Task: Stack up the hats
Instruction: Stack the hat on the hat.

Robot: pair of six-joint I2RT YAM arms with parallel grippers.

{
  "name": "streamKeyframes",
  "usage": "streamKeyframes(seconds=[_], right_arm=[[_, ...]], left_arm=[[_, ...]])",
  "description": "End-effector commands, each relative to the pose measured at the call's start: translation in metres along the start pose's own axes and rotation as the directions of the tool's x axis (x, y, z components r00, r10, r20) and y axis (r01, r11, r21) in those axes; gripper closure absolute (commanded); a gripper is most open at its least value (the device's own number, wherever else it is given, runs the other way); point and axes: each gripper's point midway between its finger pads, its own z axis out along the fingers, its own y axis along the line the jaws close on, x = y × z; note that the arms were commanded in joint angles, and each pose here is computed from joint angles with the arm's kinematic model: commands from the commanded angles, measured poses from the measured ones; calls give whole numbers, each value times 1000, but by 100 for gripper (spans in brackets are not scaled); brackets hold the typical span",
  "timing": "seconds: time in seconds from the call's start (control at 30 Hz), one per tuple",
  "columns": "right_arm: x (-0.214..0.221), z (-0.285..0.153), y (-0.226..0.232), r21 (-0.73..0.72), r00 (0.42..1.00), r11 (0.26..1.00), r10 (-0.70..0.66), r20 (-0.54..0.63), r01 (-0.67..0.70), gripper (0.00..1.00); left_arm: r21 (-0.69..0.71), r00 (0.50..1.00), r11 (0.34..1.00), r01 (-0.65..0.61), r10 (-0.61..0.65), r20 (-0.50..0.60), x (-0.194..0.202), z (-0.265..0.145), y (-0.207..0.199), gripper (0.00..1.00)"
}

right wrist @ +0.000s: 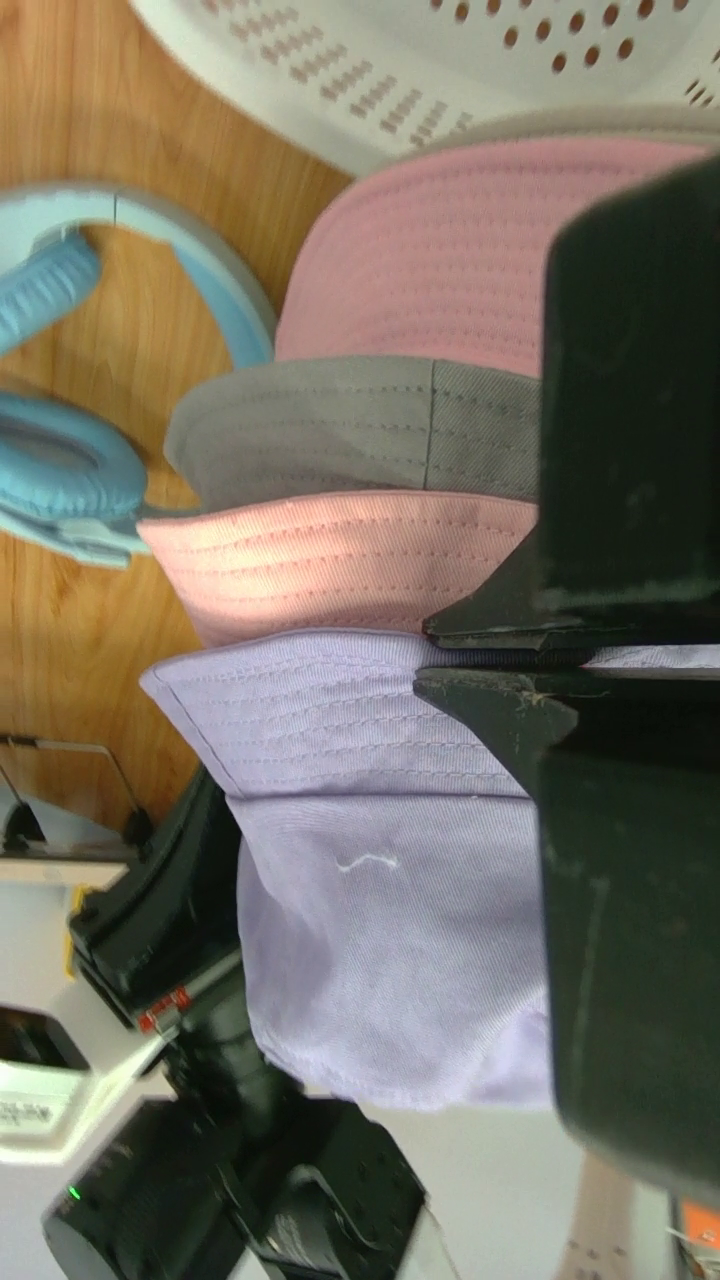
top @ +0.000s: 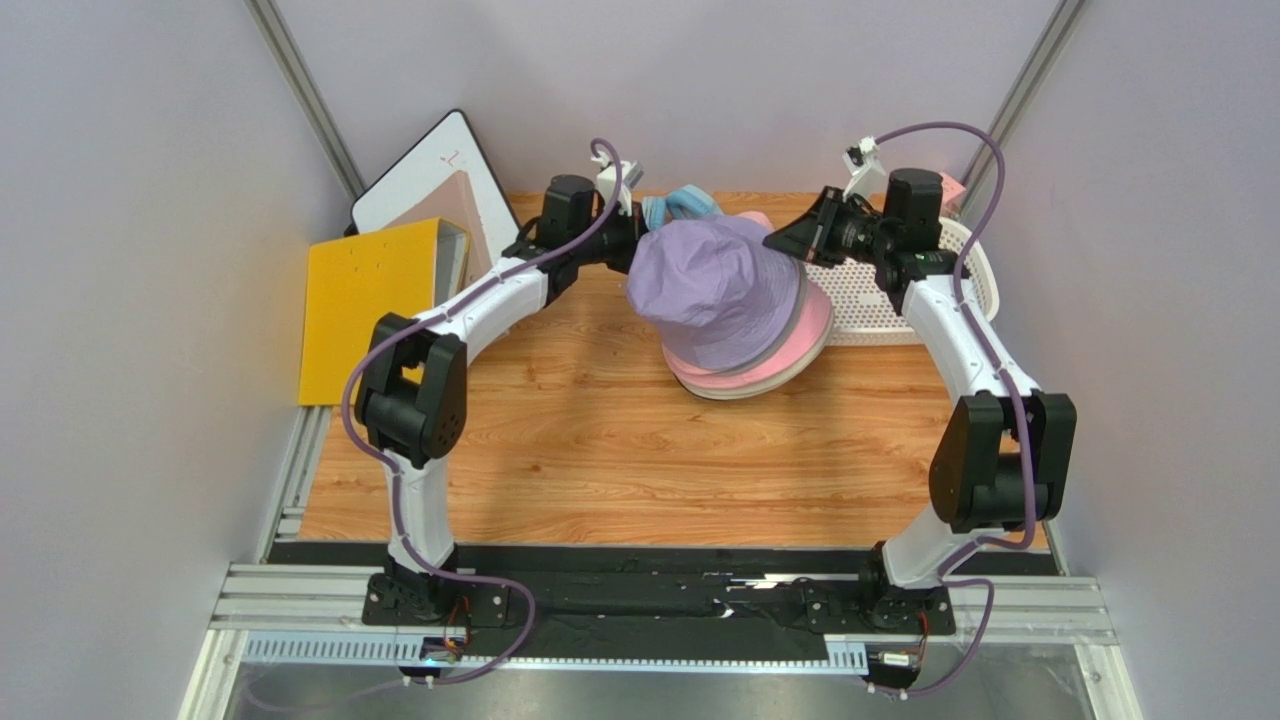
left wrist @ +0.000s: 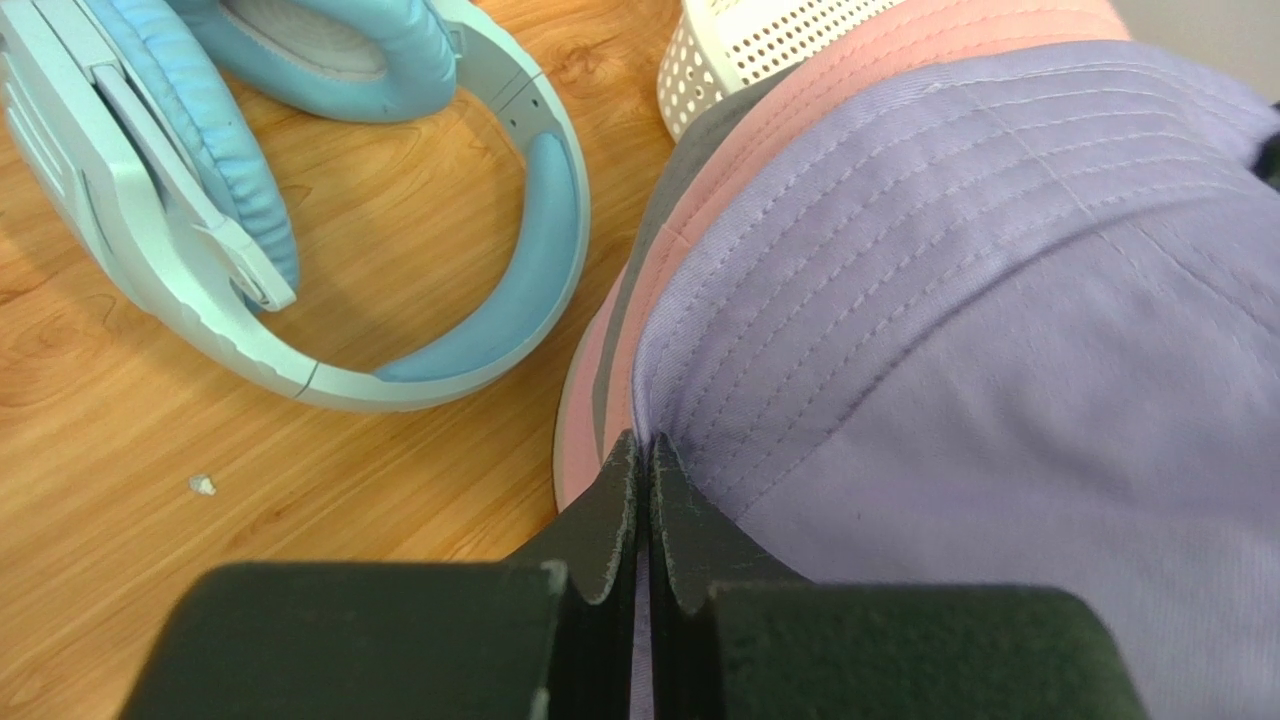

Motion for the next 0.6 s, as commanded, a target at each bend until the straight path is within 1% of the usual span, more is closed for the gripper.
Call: streamKeyframes(seconds=[0.0,0.1,0.27,0.47,0.57], right_arm=[[9,-9,-50,273,999,961,27,29,-33,100],[13,-16,-60,329,999,943,26,46,-40,100],[12,-25,-65,379,997,924,16,71,-42,100],[34,-28,-82,440,999,897,43,29,-51,100],[44,-30,-87,454,998,889,59,22,-63,100]], left_arm=[[40,999,999,25,-26,18,-2,12,-17,100],[33,998,998,51,-52,20,2,18,-15,100],[1,995,996,92,-92,34,7,24,-6,100],[-25,988,987,156,-156,-8,35,39,9,100],[-34,984,984,175,-176,-15,40,41,12,100]])
